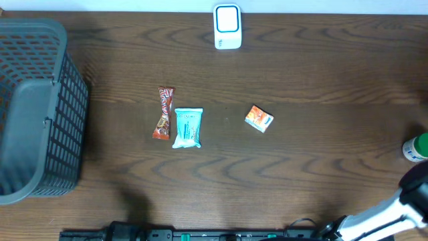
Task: Scan the item barcode
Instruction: 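Move the jar to the right table edge and set it down, then move the right gripper back over the orange snack packet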
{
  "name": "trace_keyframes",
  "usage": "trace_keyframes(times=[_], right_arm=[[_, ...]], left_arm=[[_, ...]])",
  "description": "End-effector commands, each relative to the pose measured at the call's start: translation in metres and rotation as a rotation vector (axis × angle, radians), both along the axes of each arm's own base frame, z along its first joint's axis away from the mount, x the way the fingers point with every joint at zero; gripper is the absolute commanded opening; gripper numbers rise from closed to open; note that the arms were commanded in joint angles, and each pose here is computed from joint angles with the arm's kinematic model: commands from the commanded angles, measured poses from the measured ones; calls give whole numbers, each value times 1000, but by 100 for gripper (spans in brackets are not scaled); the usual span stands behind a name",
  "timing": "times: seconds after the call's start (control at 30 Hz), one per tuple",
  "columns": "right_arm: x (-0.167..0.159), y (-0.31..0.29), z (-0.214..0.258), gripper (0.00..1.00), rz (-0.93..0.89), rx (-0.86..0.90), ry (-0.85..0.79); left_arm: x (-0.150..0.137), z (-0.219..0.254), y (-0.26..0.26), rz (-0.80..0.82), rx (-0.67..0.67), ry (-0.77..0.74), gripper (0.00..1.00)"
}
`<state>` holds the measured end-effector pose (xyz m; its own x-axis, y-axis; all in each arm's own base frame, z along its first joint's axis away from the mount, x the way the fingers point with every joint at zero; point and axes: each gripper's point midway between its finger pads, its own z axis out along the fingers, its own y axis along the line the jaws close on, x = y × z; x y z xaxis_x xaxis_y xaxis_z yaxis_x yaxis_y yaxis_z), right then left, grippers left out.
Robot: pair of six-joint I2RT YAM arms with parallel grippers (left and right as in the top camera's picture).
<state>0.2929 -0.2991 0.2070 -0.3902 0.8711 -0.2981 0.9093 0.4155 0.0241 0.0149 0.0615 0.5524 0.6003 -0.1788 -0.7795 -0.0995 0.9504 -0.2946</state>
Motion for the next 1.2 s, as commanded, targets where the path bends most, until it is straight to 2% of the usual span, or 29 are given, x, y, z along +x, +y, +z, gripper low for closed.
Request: trace_keyframes(times=[0.0,0.13,0.27,0.3,0.43,0.57,0.77,0.9,1.17], right_arm=[[12,36,44,99,14,19,-148],[32,102,59,99,182,140,-213],[45,163,49,99,366,200,-142],[48,179,46,94,408,213,-126],[67,245,23,35,581,243,-80],[78,311,-18,2,727,270,-41],[68,397,-94,1,876,300,-3],[63,430,-122,1,955,296,-30],[71,445,-153,1,985,230,-118]], left_arm=[[-2,1,1,4,-12,-9,98],[-2,1,1,4,-12,-8,98],[-1,1,1,4,-12,-8,98],[-2,1,1,4,-12,-9,98],[-2,1,1,4,-12,-9,98],[-2,1,1,4,-13,-11,98],[-3,3,2,4,-14,-21,98],[-4,3,2,5,-14,-23,98],[-5,5,2,5,-15,-32,98]])
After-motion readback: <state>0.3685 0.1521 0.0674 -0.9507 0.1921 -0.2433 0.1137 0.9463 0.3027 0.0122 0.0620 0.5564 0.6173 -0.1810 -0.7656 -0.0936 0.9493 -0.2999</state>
